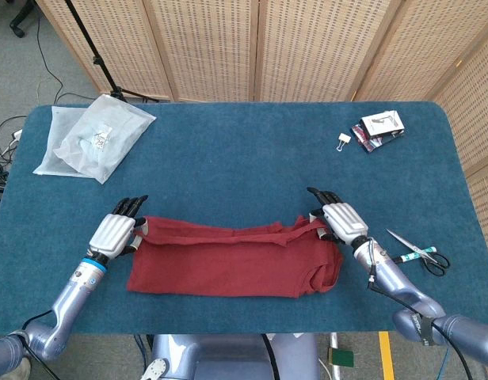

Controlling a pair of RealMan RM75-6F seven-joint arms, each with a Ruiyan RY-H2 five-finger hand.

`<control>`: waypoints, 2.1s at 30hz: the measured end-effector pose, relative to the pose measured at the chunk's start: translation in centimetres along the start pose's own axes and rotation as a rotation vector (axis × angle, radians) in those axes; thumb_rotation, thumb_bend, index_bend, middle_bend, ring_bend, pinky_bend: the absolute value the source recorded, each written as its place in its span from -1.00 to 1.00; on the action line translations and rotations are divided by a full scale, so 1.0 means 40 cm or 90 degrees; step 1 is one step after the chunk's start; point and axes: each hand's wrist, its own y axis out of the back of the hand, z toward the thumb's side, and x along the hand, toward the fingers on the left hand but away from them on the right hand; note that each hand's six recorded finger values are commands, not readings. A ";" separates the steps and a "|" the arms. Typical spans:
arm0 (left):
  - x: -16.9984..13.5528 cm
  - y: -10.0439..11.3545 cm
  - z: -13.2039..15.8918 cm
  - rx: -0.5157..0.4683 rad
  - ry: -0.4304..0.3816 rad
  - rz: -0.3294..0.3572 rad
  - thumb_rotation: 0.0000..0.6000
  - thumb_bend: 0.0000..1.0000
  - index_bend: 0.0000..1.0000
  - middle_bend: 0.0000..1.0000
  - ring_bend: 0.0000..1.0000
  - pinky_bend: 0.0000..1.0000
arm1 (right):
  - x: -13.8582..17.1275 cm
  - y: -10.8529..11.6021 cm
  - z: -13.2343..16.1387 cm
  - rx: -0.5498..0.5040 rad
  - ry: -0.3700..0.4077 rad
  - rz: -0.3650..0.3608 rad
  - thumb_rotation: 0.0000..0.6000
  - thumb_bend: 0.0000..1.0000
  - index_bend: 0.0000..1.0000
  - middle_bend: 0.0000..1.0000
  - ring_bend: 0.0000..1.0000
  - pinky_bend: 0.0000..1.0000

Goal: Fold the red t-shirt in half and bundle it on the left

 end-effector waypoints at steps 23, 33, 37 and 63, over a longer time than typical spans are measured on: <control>0.024 -0.006 -0.006 -0.017 0.028 0.005 1.00 -0.05 -1.00 -1.00 -1.00 -1.00 | -0.013 -0.014 -0.049 0.007 -0.036 0.007 1.00 0.55 0.29 -1.00 -1.00 -1.00; 0.007 0.037 -0.002 -0.046 0.017 0.038 1.00 -0.05 -1.00 -1.00 -1.00 -1.00 | -0.014 -0.008 -0.068 0.018 -0.048 -0.002 1.00 0.32 -0.46 -1.00 -1.00 -1.00; -0.003 0.055 -0.003 -0.055 0.017 0.044 1.00 -0.05 -1.00 -1.00 -1.00 -1.00 | -0.004 -0.005 -0.086 0.057 -0.067 0.007 1.00 -0.62 -1.00 -1.00 -1.00 -1.00; -0.044 0.135 -0.047 -0.026 0.040 0.069 1.00 -0.04 -1.00 -1.00 -1.00 -1.00 | 0.238 0.135 -0.113 0.150 -0.171 -0.121 1.00 -1.00 -1.00 -1.00 -1.00 -1.00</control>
